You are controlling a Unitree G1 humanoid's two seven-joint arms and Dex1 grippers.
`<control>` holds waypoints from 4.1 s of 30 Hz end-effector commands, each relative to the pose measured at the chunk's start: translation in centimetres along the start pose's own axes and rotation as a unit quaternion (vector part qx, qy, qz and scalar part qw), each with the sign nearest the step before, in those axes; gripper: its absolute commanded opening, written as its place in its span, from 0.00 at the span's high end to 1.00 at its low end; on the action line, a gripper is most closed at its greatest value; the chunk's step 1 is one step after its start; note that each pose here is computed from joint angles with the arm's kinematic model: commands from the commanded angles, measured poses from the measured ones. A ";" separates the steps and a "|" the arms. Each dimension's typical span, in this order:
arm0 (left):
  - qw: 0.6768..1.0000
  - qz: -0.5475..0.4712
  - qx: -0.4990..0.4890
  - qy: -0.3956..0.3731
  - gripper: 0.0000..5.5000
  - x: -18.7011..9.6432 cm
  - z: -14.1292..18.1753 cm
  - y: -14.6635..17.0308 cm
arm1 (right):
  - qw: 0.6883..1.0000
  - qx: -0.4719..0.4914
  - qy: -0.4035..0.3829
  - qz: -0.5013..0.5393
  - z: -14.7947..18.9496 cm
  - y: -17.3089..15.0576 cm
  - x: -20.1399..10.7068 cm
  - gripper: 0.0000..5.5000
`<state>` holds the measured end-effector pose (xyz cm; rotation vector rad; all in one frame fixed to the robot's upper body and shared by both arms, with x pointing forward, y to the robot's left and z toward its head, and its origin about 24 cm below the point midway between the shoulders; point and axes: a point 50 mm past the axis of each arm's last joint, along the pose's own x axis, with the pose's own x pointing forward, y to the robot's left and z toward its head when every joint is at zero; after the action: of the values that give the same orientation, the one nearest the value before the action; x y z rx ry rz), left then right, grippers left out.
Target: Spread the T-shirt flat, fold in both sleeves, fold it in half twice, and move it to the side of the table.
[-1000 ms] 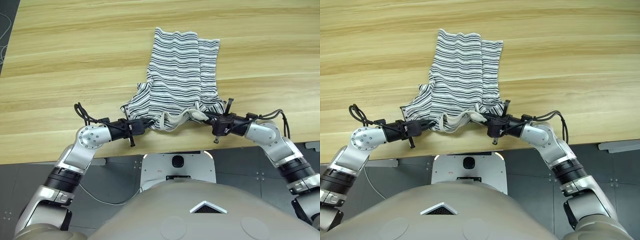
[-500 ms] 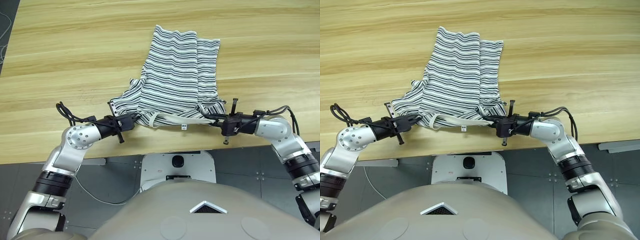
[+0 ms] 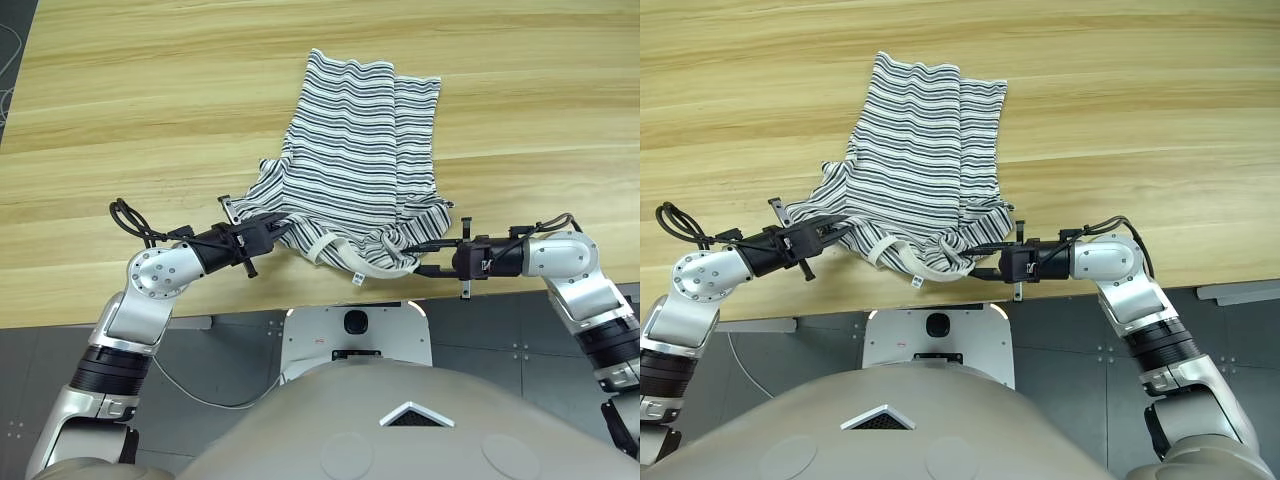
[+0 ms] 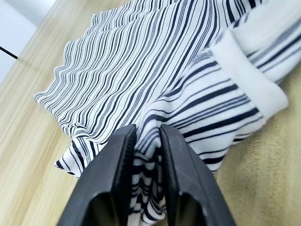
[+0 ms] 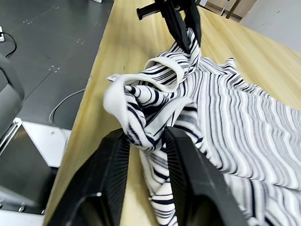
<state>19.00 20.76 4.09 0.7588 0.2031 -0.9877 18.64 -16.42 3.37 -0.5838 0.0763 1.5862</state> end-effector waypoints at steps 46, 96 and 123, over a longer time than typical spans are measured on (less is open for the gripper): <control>0.973 -0.082 0.200 0.078 0.43 13.3 -1.4 4.6 | 0.977 -0.151 0.142 -0.056 0.2 -5.9 -2.1 0.31; 0.975 0.049 0.216 0.020 0.43 9.3 1.9 6.1 | 0.933 -0.108 0.182 -0.292 -2.1 -13.9 0.6 0.31; 0.964 0.209 0.162 0.005 0.43 7.7 3.4 7.5 | 0.778 -0.324 0.229 -0.487 -0.1 -20.2 3.5 0.31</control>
<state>28.09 15.05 6.09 1.0483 -0.1189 -0.6758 37.38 -10.50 6.27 -1.3314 -0.3074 0.4426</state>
